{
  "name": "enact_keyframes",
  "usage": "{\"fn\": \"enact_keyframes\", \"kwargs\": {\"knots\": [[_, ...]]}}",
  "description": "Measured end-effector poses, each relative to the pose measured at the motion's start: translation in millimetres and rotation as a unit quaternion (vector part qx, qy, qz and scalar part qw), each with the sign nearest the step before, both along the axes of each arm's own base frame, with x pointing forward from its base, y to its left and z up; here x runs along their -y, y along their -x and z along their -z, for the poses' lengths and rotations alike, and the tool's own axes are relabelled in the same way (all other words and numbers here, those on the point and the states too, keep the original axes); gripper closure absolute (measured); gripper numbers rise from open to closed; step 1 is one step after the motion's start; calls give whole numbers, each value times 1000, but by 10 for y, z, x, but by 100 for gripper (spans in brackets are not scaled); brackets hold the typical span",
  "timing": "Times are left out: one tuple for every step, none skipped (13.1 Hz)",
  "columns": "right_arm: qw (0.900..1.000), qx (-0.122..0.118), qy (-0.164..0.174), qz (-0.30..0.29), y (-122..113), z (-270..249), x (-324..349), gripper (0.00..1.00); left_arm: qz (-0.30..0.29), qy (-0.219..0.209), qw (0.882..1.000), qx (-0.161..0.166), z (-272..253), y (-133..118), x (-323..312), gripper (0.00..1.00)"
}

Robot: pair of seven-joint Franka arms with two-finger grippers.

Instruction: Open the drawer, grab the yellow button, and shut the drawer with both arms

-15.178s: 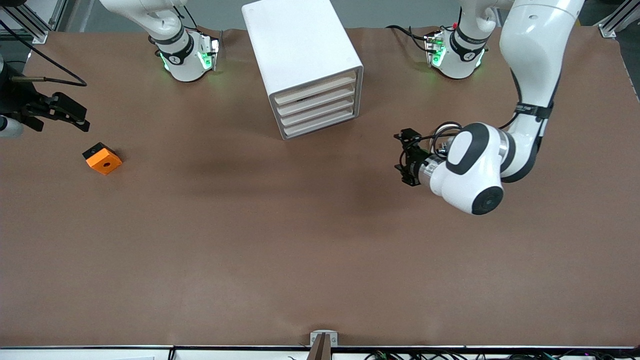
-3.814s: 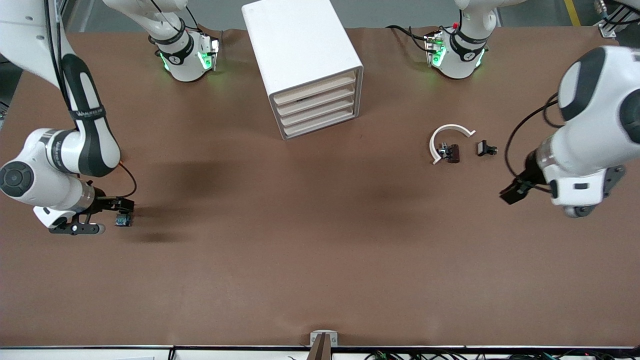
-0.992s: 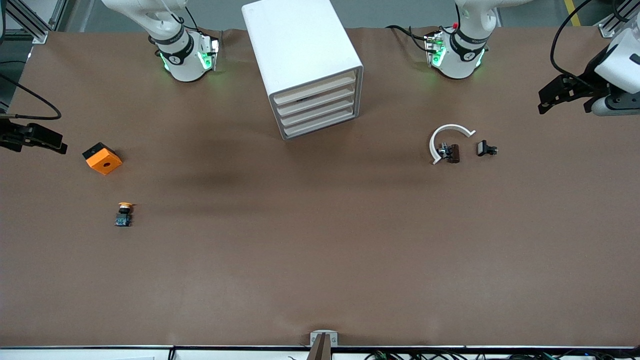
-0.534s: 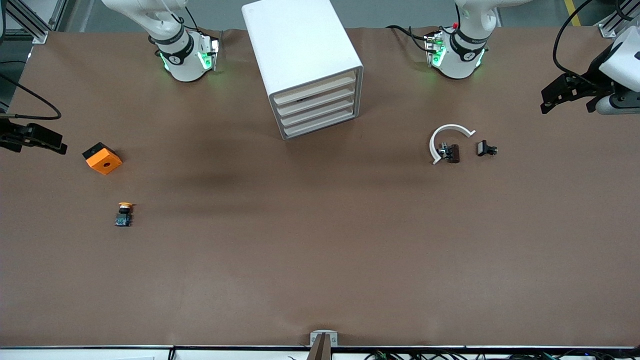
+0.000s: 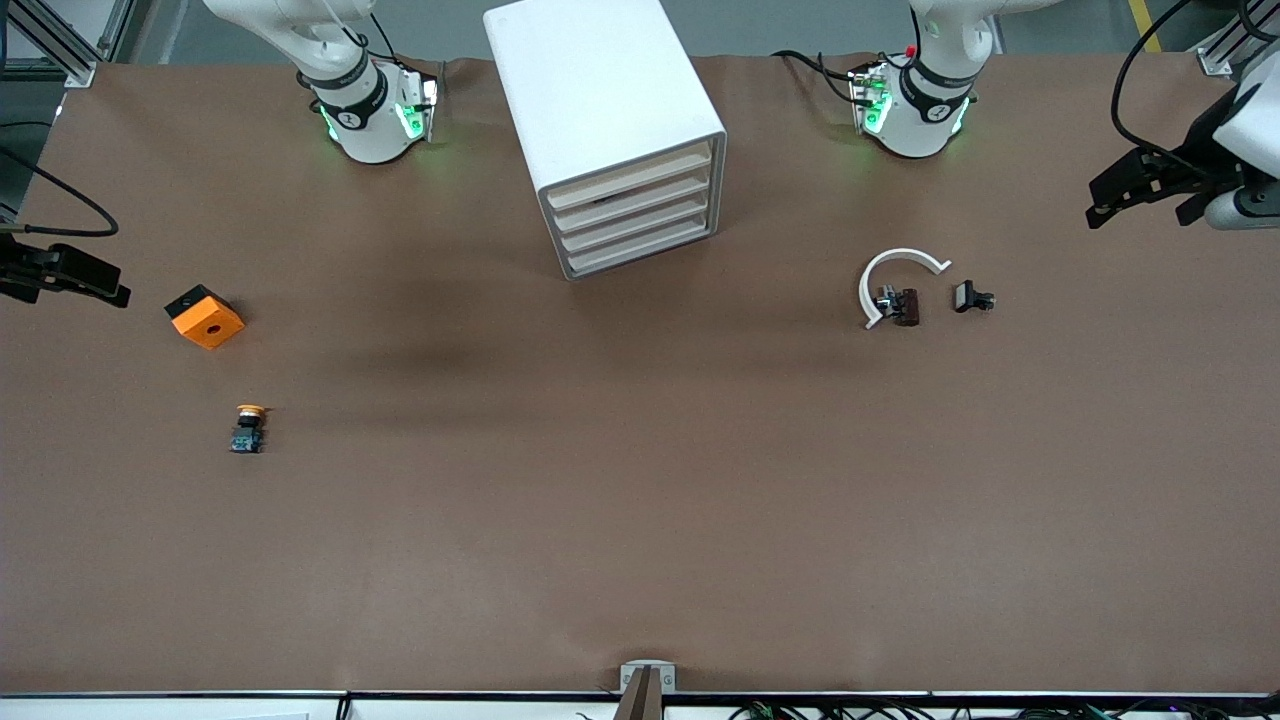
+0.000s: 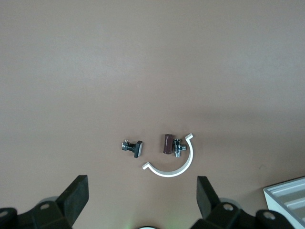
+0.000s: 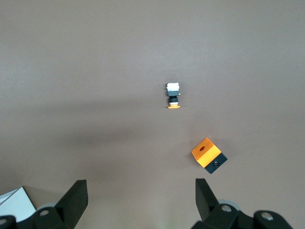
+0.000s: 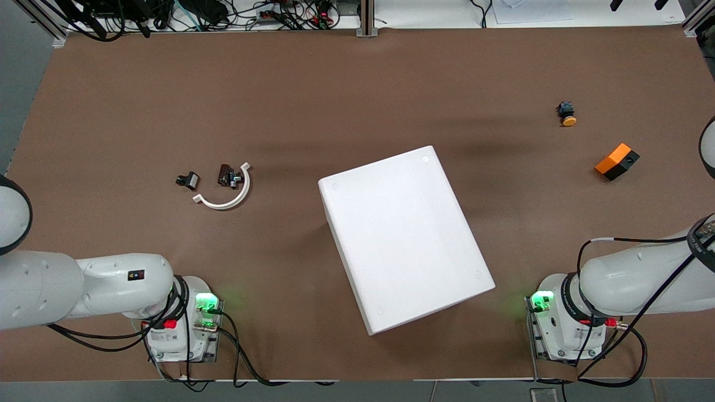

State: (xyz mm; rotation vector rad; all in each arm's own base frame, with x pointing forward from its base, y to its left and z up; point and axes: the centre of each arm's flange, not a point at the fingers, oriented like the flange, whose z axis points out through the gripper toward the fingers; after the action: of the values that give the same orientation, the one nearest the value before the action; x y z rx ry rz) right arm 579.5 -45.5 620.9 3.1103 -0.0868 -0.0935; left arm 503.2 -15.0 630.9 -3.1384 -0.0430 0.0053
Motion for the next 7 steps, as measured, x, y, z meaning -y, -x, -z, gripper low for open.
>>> {"fn": "enact_keyframes", "kwargs": {"knots": [[1000,2,0,0,15,-28,0,0,-1,0,1000,0,2,-22,-11,0],[1000,3,0,0,25,-46,0,0,-1,1,1000,-1,14,-47,-11,0],[1000,4,0,0,27,-51,0,0,0,1,1000,-2,28,-69,-12,0],[1000,4,0,0,27,-49,0,0,0,2,1000,-2,35,-90,-12,0],[1000,3,0,0,29,-47,1,0,0,2,1000,-2,31,-110,-9,0],[1000,4,0,0,36,-47,1,0,1,3,1000,-1,30,-129,-1,0],[1000,8,0,0,58,-52,4,0,2,3,1000,-1,30,-145,9,0]]}}
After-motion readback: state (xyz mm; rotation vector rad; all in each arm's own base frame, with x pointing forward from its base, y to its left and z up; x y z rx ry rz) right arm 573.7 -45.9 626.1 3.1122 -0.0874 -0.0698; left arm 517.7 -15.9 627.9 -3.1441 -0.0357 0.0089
